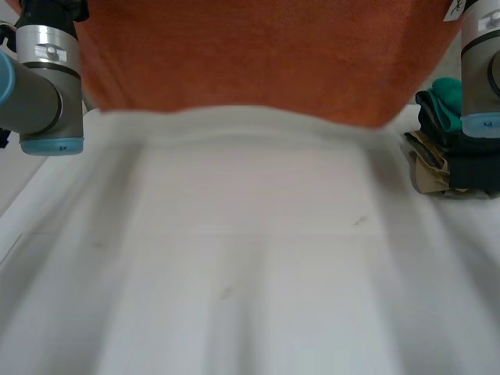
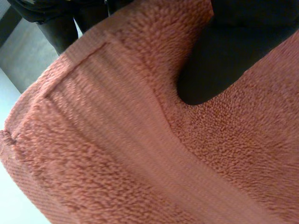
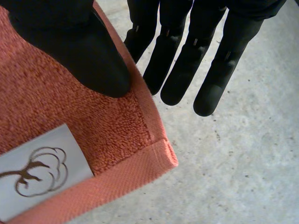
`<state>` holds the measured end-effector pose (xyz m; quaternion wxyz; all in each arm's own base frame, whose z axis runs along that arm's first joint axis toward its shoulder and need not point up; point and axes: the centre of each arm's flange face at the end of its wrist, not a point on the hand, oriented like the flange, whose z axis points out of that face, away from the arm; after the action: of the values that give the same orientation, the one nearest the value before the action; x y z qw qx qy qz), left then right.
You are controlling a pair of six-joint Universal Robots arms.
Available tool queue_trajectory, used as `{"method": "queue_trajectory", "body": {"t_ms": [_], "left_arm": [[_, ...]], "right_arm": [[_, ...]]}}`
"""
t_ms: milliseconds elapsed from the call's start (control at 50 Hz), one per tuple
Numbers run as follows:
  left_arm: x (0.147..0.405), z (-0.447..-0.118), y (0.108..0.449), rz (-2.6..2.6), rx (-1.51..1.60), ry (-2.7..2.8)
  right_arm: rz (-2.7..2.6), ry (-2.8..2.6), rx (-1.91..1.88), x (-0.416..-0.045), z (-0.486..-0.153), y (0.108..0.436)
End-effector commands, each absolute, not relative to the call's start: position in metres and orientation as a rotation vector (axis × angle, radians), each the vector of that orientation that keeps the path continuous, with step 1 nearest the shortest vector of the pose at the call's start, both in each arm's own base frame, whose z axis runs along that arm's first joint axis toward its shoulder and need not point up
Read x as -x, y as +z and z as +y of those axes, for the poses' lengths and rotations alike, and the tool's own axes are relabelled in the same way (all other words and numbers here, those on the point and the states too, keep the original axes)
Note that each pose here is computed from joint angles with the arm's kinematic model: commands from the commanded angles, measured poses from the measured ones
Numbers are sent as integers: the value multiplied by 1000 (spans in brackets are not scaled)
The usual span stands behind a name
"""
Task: Fold the laundry.
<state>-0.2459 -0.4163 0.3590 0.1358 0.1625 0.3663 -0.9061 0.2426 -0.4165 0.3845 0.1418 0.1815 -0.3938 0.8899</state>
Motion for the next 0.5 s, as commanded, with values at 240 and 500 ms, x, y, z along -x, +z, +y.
{"method": "queue_trajectory", "body": {"t_ms": [240,500], "left_arm": [[223,-353,174,1851,-723,-2206],[202,-328,137,2062,-782,-1964]], "right_arm": [[-1989,2051,-1034,-238,-366,183],[-2149,1937,-1150,-232,-340,150]]}}
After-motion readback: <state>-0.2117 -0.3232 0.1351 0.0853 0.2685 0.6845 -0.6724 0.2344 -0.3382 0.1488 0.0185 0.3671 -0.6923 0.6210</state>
